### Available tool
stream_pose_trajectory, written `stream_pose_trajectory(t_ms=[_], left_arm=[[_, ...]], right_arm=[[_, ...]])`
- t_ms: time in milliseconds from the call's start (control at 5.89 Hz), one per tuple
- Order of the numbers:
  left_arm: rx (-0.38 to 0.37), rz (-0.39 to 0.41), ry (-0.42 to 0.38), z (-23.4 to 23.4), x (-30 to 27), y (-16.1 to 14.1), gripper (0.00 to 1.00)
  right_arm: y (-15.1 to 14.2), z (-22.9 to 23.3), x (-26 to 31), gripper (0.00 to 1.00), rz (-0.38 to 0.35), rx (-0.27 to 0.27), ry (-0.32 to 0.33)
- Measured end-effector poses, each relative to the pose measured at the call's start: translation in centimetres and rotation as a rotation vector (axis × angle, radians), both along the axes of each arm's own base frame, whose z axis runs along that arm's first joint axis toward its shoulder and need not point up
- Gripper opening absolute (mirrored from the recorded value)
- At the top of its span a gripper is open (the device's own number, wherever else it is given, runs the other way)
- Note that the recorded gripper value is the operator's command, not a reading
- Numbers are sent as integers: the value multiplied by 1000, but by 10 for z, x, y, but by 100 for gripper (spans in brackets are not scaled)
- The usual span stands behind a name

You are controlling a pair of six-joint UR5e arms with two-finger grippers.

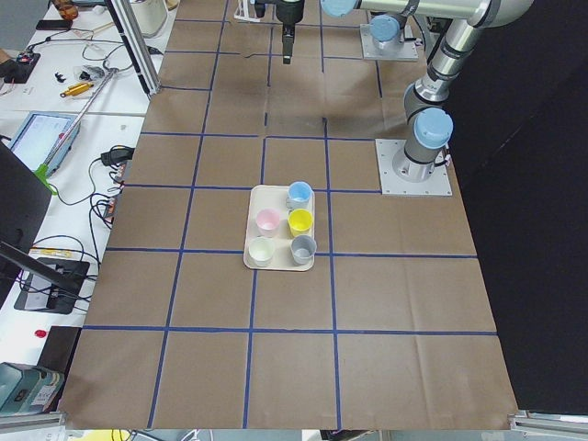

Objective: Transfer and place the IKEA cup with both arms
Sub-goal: 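Lower the right gripper and close it on the light blue cup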

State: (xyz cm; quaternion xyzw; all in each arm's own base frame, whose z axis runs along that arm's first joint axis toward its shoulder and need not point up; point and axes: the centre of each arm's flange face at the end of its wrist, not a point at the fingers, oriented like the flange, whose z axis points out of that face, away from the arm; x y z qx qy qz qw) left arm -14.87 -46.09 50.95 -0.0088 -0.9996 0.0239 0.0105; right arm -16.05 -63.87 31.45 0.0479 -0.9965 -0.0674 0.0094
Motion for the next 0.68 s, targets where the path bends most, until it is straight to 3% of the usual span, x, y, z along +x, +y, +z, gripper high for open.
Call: stream_pose_trajectory(t_ms=[679], left_arm=[[0, 0, 0, 0, 0, 0, 99]], right_arm=[[0, -11, -1, 98, 1, -41, 24]])
